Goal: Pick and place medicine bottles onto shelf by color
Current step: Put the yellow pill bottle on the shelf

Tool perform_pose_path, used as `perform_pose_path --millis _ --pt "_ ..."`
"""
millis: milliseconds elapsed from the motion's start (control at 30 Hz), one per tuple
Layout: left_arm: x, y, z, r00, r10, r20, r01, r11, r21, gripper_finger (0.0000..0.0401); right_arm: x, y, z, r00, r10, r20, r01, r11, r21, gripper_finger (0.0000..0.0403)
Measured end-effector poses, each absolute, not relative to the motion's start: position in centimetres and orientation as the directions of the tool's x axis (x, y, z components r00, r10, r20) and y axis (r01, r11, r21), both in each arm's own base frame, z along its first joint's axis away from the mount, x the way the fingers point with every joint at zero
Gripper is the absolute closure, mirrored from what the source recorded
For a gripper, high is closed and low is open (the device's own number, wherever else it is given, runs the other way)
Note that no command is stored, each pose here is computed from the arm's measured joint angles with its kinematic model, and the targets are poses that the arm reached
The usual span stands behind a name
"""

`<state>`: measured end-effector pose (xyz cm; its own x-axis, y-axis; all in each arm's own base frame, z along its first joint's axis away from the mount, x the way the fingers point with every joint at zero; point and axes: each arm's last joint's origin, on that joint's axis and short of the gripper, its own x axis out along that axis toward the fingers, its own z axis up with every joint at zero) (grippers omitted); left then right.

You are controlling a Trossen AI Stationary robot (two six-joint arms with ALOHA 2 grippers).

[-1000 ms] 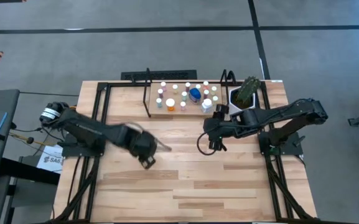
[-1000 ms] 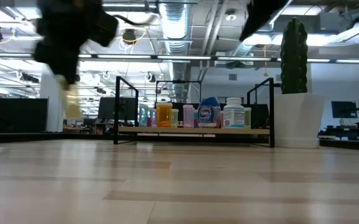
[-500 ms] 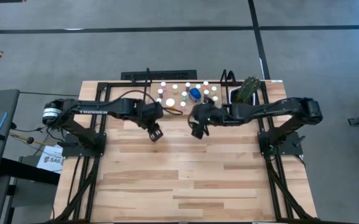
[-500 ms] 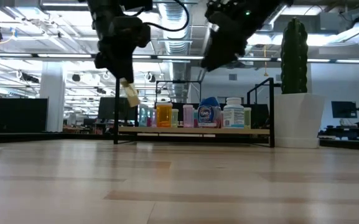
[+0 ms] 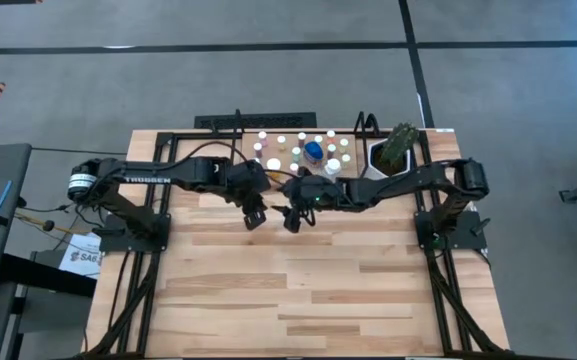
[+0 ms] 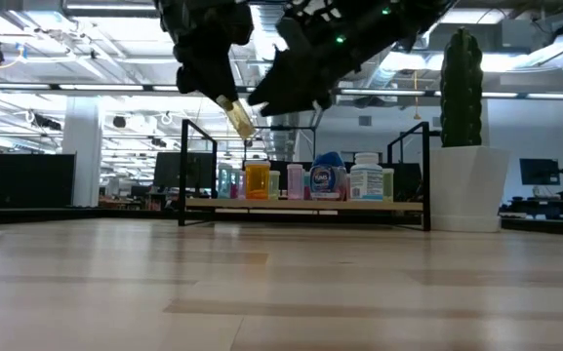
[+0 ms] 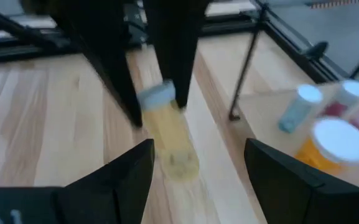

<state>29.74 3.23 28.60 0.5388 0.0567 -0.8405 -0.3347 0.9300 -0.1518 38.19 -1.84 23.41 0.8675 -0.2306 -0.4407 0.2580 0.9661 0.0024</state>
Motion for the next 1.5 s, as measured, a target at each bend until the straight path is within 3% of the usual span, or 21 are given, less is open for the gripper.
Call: perform_pose_path --millis 767,1267,1500 --pt "30.0 2.5 28.8 0.556 0.104 -0.825 -0.315 0.945 -0.093 0.0296 38.8 -1.5 23.7 0.865 -0.175 -0.47 0.205 0.979 0.014 0.0131" --pt "30.9 2.1 30.6 0.648 0.056 -0.759 -0.24 0.961 -0.134 0.0296 38.8 -1.6 23.8 0.87 -0.177 -0.46 0.206 0.978 0.014 0.0131" --pt "30.9 1.5 31.4 0.655 0.04 -0.754 -0.215 0.967 -0.135 0.0296 38.8 -1.5 23.7 0.868 -0.175 -0.465 0.2 0.98 0.004 0.0162"
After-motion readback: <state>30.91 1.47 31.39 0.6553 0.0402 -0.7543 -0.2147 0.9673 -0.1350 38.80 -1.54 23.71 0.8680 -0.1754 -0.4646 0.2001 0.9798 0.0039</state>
